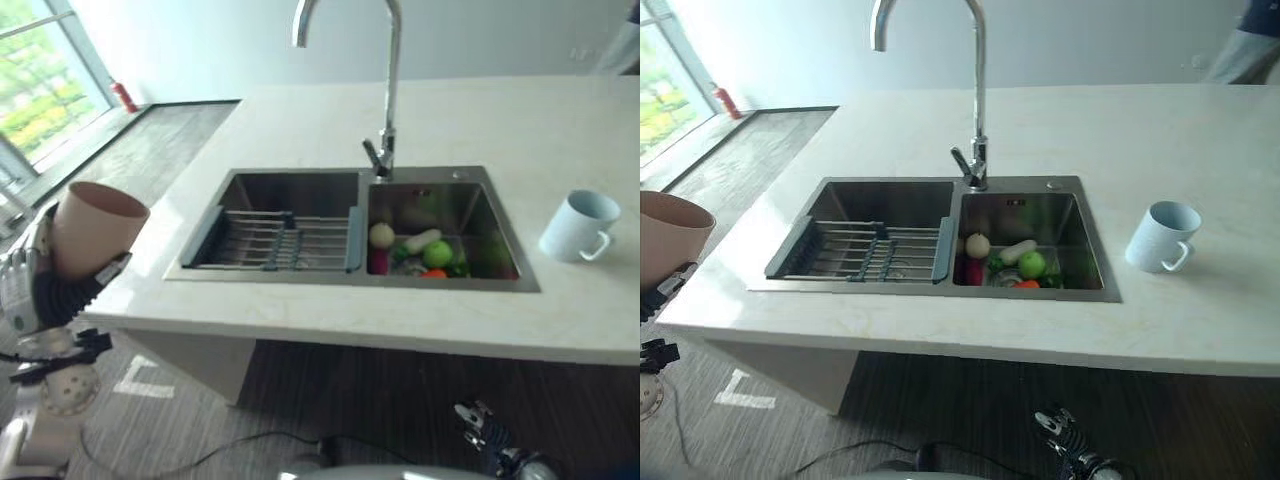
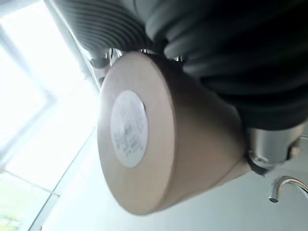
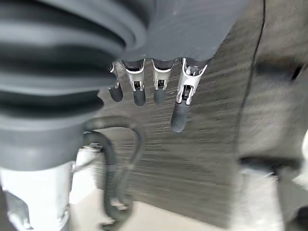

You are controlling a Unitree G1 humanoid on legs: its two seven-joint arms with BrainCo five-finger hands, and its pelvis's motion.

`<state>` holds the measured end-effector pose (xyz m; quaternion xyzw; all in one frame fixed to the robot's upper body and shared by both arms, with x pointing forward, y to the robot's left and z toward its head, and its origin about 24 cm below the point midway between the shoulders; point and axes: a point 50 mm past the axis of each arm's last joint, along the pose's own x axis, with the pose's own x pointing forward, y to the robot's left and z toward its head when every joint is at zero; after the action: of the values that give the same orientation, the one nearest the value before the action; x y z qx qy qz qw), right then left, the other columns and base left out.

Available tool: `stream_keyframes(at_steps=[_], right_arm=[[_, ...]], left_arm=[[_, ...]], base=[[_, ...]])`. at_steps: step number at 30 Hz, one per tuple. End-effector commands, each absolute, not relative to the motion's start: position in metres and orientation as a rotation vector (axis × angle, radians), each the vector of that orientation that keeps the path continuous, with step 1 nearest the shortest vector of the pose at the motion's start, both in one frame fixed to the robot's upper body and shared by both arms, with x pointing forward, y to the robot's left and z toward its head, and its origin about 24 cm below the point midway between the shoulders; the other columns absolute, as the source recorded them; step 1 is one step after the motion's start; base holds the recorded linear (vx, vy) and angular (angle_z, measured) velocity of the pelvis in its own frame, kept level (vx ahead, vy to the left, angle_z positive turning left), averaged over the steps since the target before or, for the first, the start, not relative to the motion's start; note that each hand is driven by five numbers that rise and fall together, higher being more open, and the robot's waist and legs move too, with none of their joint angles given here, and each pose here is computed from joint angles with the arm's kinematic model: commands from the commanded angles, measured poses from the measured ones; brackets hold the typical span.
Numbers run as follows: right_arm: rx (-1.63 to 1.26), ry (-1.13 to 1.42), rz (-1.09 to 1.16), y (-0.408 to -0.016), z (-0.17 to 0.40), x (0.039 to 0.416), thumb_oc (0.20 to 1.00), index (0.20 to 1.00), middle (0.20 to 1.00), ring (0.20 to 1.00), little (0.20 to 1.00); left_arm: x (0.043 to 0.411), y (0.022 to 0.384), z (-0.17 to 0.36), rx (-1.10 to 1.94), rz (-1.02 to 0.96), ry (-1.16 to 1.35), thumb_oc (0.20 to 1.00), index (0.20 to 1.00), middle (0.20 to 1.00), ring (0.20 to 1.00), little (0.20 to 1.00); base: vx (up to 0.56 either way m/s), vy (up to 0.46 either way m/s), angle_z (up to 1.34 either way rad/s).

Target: Place the dishes in the dishwasher.

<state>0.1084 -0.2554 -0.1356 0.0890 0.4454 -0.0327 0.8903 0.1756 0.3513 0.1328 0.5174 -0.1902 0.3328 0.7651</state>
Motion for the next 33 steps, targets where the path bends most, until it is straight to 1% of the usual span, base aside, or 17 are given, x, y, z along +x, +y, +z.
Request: stream_keyframes(at_steps=[1, 2, 5, 9, 13, 15, 18, 19, 20, 23, 25, 26, 28, 30, 33], right_arm=[[0.136, 0.851, -0.017, -0.253, -0.126, 0.141, 1.000, 1.000, 1.000, 1.000, 1.000], [0.130, 0.848, -0.028, -0.254, -0.126, 0.143, 1.000, 1.000, 1.000, 1.000, 1.000], [0.195, 0.814, -0.110, -0.253, -0.126, 0.147, 1.000, 1.000, 1.000, 1.000, 1.000], [0.241, 0.794, -0.198, -0.262, -0.125, 0.139, 1.000, 1.000, 1.000, 1.000, 1.000], [0.241, 0.792, -0.211, -0.267, -0.126, 0.127, 1.000, 1.000, 1.000, 1.000, 1.000], [0.213, 0.802, -0.199, -0.264, -0.127, 0.127, 1.000, 1.000, 1.000, 1.000, 1.000], [0.178, 0.803, -0.191, -0.260, -0.128, 0.128, 1.000, 1.000, 1.000, 1.000, 1.000], [0.100, 0.817, -0.195, -0.256, -0.129, 0.132, 1.000, 1.000, 1.000, 1.000, 1.000], [0.100, 0.834, -0.178, -0.252, -0.130, 0.135, 1.000, 1.000, 1.000, 1.000, 1.000], [0.182, 0.827, -0.087, -0.234, -0.130, 0.143, 1.000, 1.000, 1.000, 1.000, 1.000], [0.209, 0.837, -0.106, -0.232, -0.132, 0.139, 1.000, 1.000, 1.000, 1.000, 1.000], [0.243, 0.831, -0.124, -0.233, -0.133, 0.135, 1.000, 1.000, 1.000, 1.000, 1.000], [0.246, 0.834, -0.126, -0.237, -0.133, 0.131, 1.000, 1.000, 1.000, 1.000, 1.000], [0.260, 0.861, -0.142, -0.242, -0.135, 0.125, 1.000, 1.000, 1.000, 1.000, 1.000], [0.245, 0.899, -0.103, -0.245, -0.138, 0.120, 1.000, 1.000, 1.000, 1.000, 1.000]], left_arm=[[0.183, 0.365, 0.182, 1.050, 0.874, -0.617, 0.200, 0.200, 0.200, 0.200, 0.200], [0.183, 0.365, 0.182, 1.029, 0.859, -0.625, 0.200, 0.200, 0.200, 0.200, 0.200], [0.194, 0.348, 0.182, 0.970, 0.749, -0.707, 0.200, 0.200, 0.200, 0.200, 0.200], [0.204, 0.326, 0.180, 0.923, 0.669, -0.767, 0.200, 0.200, 0.200, 0.200, 0.200], [0.218, 0.307, 0.184, 0.887, 0.595, -0.801, 0.200, 0.200, 0.200, 0.200, 0.200], [0.221, 0.303, 0.185, 0.897, 0.548, -0.796, 0.200, 0.200, 0.200, 0.200, 0.200], [0.223, 0.298, 0.186, 0.904, 0.495, -0.802, 0.200, 0.200, 0.200, 0.200, 0.200], [0.222, 0.290, 0.192, 0.887, 0.444, -0.833, 0.200, 0.200, 0.200, 0.200, 0.200], [0.221, 0.286, 0.193, 0.872, 0.424, -0.844, 0.200, 0.200, 0.200, 0.200, 0.200], [0.226, 0.278, 0.193, 0.926, 0.418, -0.853, 0.200, 0.200, 0.200, 0.200, 0.200], [0.232, 0.272, 0.190, 0.972, 0.388, -0.857, 0.200, 0.200, 0.200, 0.200, 0.200], [0.238, 0.265, 0.187, 0.986, 0.350, -0.862, 0.200, 0.200, 0.200, 0.200, 0.200], [0.247, 0.259, 0.185, 0.985, 0.343, -0.874, 0.200, 0.200, 0.200, 0.200, 0.200], [0.249, 0.258, 0.188, 0.961, 0.339, -0.893, 0.200, 0.200, 0.200, 0.200, 0.200], [0.248, 0.266, 0.188, 0.975, 0.359, -0.867, 0.200, 0.200, 0.200, 0.200, 0.200]], base=[[-0.21, -0.213, 0.81], [-0.43, -0.191, 1.49], [-0.37, -0.065, 1.74], [-0.25, 0.006, 1.68], [-0.30, 0.342, 1.50], [-0.19, 0.284, 1.95], [-0.12, 0.215, 0.98], [-0.16, 0.321, 1.26], [-0.19, 0.406, 0.88], [-0.08, 0.164, 0.48], [0.03, -0.111, 1.34], [0.01, -0.171, 2.07], [0.01, -0.160, 2.13], [0.04, -0.098, 2.49], [0.03, -0.129, 1.06]])
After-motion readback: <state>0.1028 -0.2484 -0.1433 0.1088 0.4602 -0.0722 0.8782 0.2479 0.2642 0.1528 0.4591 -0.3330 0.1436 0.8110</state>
